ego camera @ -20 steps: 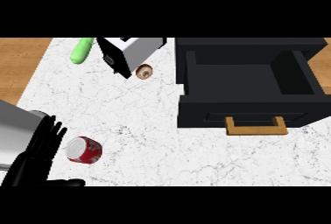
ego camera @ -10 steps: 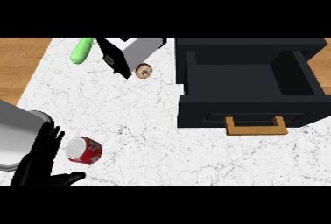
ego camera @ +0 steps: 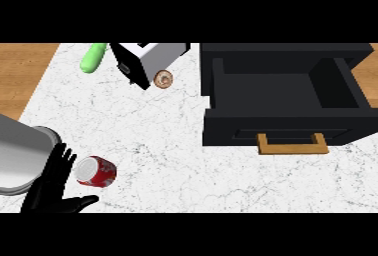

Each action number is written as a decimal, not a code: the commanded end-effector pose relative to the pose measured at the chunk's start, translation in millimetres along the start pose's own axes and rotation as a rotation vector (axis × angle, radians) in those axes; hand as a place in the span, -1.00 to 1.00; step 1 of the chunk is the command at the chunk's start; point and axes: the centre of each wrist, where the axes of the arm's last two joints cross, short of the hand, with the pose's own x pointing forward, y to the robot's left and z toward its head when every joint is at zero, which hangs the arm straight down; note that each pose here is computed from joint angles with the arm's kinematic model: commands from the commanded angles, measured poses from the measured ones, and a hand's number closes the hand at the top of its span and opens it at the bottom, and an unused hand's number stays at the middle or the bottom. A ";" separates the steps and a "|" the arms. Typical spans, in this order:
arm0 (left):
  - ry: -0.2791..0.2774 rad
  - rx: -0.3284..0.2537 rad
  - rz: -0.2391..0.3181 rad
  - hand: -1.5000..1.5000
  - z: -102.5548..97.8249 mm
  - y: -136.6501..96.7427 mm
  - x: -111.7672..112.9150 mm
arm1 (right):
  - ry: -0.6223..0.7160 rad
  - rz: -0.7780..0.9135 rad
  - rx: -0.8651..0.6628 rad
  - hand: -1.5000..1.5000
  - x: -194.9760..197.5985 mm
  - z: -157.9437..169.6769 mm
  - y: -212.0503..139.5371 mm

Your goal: Pick up the can, place it into the drawer and close the drawer

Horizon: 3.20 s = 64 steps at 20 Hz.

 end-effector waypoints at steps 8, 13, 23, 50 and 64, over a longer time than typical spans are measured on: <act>0.030 -0.009 0.032 -1.00 -10.6 6.5 -37.2 | 0.000 -0.019 0.005 -1.00 5.6 1.4 3.6; 0.041 -0.040 0.075 -1.00 -17.1 -1.5 -43.5 | 0.010 -0.009 0.007 -1.00 9.1 26.9 -7.0; 0.053 -0.112 0.199 1.00 -45.2 -31.5 -43.0 | 0.020 -0.024 -0.004 -1.00 11.2 12.2 5.5; -0.221 -0.203 0.205 1.00 -104.7 -169.2 98.5 | -0.023 -0.047 -0.007 -1.00 24.0 11.1 18.1; -0.269 -0.250 0.142 1.00 -97.5 -229.3 202.1 | 0.012 -0.042 -0.014 -1.00 26.2 22.3 15.1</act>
